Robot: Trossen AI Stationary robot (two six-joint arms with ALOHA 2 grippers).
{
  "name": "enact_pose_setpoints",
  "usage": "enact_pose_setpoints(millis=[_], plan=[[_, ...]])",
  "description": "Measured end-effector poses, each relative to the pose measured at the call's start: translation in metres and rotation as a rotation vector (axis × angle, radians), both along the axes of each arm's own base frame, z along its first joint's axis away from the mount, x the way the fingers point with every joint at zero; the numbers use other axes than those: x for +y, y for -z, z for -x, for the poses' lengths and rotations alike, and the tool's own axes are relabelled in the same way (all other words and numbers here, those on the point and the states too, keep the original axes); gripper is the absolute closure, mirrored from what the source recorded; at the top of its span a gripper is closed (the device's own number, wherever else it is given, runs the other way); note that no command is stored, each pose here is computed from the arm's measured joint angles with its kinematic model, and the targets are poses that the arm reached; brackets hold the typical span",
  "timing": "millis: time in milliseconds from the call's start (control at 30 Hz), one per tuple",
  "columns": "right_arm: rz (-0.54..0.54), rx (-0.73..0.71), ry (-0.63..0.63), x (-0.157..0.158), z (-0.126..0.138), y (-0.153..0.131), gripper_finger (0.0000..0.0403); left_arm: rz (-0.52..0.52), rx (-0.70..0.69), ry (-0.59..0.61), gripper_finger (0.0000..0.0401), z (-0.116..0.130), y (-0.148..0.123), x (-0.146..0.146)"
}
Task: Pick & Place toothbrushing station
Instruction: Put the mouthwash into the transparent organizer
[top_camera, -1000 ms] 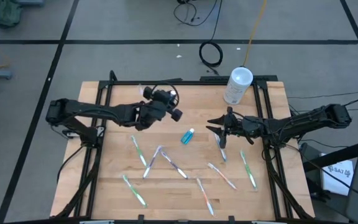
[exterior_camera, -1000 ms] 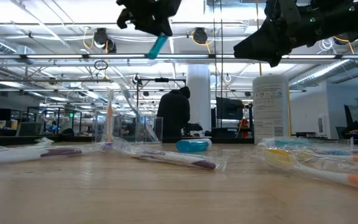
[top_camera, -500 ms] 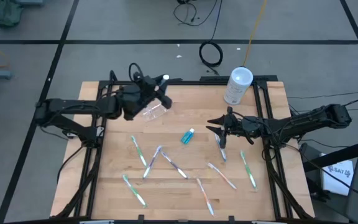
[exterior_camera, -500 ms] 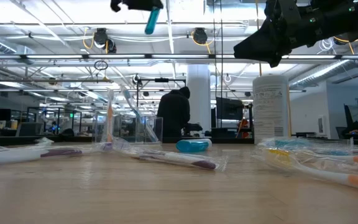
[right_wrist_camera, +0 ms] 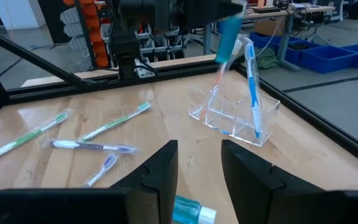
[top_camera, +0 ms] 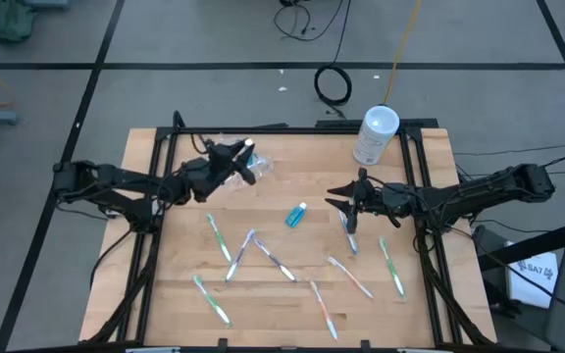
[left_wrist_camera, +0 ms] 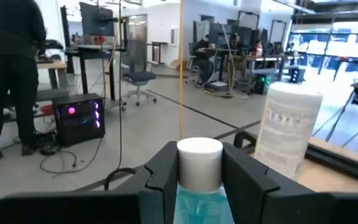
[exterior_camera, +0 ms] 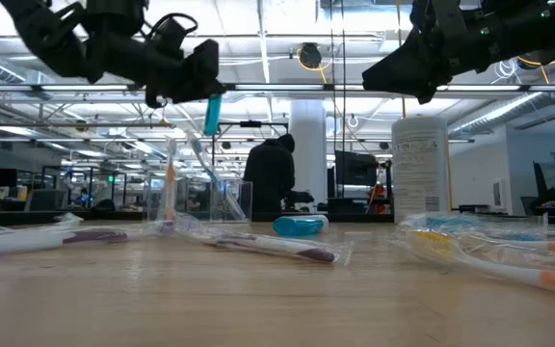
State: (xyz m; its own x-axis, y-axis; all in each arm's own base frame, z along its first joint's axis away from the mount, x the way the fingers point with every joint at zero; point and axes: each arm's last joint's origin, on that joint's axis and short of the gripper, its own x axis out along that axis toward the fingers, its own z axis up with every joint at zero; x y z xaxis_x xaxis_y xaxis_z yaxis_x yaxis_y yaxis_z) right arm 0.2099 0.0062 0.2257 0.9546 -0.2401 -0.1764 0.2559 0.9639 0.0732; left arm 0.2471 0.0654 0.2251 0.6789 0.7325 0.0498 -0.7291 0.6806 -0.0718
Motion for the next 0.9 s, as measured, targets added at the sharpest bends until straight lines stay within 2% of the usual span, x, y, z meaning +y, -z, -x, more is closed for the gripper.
enact_pose_setpoints(millis=[200,333,467,733,900], plan=[[0.022,-0.025,-0.001,0.0,-0.001,-0.003,0.0289,0.051,0.052,-0.088,0.0297,0.008,0.026,0.008],[0.021,-0.038,0.006,-0.002,-0.001,-0.004,0.0289,0.098,0.081,-0.11,0.0297,0.003,0.047,0.015],[0.021,-0.029,0.009,-0.003,-0.001,-0.003,0.0289,0.075,0.019,-0.113,0.0297,-0.005,0.056,0.019],[0.021,-0.028,0.009,-0.003,-0.001,-0.003,0.0289,0.136,0.111,-0.175,0.0297,-0.011,0.095,0.023],[0.022,-0.029,0.009,-0.003,-0.001,-0.003,0.0289,0.147,0.129,-0.164,0.0297,-0.013,0.102,0.022]])
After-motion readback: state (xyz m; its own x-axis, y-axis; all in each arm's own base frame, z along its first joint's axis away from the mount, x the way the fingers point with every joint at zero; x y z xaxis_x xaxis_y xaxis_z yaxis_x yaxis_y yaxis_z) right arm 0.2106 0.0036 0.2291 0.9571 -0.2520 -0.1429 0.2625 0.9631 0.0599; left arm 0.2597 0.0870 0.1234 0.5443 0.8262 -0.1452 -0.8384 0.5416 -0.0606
